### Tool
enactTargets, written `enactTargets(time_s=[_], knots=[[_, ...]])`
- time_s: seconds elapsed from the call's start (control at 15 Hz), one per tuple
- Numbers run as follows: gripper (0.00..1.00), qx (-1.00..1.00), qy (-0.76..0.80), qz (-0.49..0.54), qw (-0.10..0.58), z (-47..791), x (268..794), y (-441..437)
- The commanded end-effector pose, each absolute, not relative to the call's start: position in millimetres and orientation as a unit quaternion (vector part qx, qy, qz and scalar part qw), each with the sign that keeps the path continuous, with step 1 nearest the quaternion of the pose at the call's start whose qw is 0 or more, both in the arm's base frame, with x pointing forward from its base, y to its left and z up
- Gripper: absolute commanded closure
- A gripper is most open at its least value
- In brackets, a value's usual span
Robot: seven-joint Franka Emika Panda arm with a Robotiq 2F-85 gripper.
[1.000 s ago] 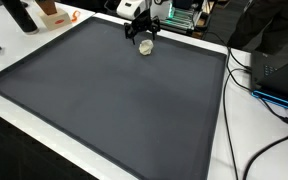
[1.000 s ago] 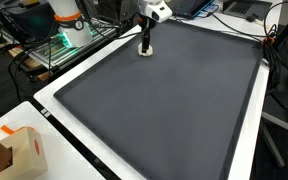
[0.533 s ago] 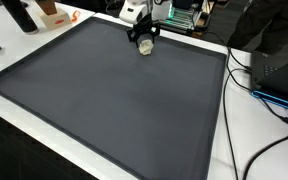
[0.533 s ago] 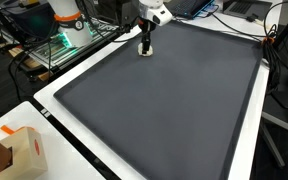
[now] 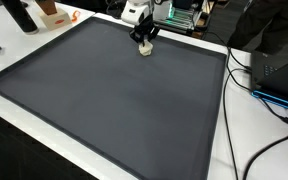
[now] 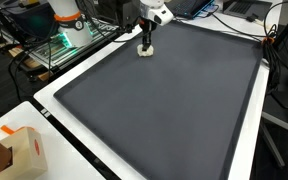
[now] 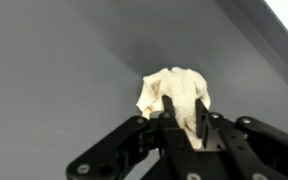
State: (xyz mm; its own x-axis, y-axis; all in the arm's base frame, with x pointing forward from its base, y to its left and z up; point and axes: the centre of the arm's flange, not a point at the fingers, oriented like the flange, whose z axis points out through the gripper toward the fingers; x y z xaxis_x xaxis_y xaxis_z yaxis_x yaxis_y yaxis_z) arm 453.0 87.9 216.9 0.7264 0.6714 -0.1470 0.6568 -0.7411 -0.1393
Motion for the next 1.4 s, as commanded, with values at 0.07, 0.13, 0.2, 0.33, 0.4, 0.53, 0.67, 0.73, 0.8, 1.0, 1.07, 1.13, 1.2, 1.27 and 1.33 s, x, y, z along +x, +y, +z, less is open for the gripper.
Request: enactTargets(time_s=[0.07,0.13,0.2,0.33,0.4,0.53,0.67,0.73,0.8,1.0,1.07,1.13,1.2,1.27,1.33], knots=[[0.96,-0.925,-0.365,0.094,0.047,209.9,456.5,85.8],[0.98,-0.925,-0.365,0.094,0.047,210.1,456.8,85.8],[0.96,-0.925,-0.365,0.094,0.047,209.9,456.9,85.6],[0.97,-0.924,-0.369,0.094,0.047,209.9,457.4,85.6],[0.97,-0.923,-0.369,0.094,0.047,210.1,457.6,85.4],[0.97,-0.923,-0.37,0.093,0.045,210.7,457.6,85.7],[0.97,-0.925,-0.366,0.091,0.043,211.0,457.8,85.5],[0.97,-0.925,-0.365,0.091,0.043,211.1,457.8,85.5],[0.97,-0.925,-0.365,0.091,0.043,211.2,457.8,85.3],[0.97,-0.926,-0.362,0.094,0.044,211.3,458.1,84.3],[0.62,-0.927,-0.359,0.095,0.046,211.6,458.6,83.7],[0.61,-0.928,-0.357,0.095,0.045,212.1,458.7,83.4],[0.54,-0.929,-0.354,0.095,0.046,212.5,459.1,82.7],[0.48,-0.93,-0.353,0.094,0.047,212.6,459.5,81.9],[0.39,-0.93,-0.352,0.095,0.046,212.6,459.8,81.1]])
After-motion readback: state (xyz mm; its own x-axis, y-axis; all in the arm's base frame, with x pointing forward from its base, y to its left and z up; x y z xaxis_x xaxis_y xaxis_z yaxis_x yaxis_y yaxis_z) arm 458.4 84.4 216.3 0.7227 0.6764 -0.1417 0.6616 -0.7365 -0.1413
